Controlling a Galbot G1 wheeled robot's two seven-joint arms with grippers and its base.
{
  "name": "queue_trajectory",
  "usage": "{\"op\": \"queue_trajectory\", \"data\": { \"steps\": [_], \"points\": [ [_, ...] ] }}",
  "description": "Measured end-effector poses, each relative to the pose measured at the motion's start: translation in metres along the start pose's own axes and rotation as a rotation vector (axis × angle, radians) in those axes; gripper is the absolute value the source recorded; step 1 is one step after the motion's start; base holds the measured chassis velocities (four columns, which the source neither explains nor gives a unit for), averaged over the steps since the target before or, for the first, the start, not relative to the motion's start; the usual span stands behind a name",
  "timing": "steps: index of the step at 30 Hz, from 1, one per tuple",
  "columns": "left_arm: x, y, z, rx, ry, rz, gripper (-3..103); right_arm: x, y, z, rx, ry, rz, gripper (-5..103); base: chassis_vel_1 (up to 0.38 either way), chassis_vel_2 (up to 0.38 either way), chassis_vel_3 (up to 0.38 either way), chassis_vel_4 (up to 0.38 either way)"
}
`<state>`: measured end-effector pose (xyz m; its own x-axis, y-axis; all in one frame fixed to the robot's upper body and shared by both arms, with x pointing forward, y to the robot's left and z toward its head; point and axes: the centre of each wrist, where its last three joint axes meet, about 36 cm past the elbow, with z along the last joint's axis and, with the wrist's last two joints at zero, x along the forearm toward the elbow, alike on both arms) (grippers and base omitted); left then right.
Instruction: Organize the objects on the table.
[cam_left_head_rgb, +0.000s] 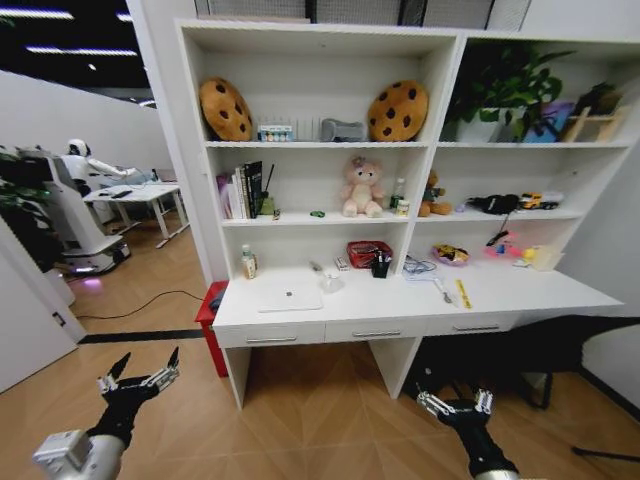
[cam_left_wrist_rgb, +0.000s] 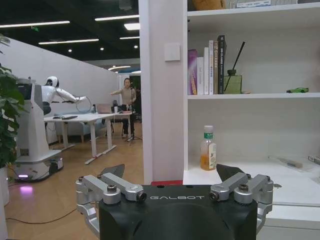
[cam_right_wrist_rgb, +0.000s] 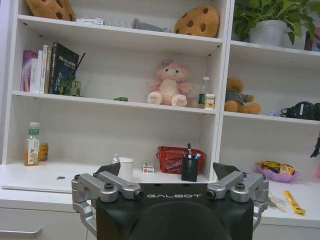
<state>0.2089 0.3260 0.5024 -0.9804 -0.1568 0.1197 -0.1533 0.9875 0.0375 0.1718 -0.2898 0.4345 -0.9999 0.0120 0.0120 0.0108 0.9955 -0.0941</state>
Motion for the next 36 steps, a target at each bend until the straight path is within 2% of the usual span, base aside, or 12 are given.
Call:
{"op": "queue_trajectory", "data": {
  "steps": [36],
  "points": [
    [0.0000,0.0000,0.0000,0.000,0.000,0.000,100,0.0000,0.0000,0.0000,0.000,0.000,0.000,100,0.001,0.002,0.001,0.001]
  ]
}}
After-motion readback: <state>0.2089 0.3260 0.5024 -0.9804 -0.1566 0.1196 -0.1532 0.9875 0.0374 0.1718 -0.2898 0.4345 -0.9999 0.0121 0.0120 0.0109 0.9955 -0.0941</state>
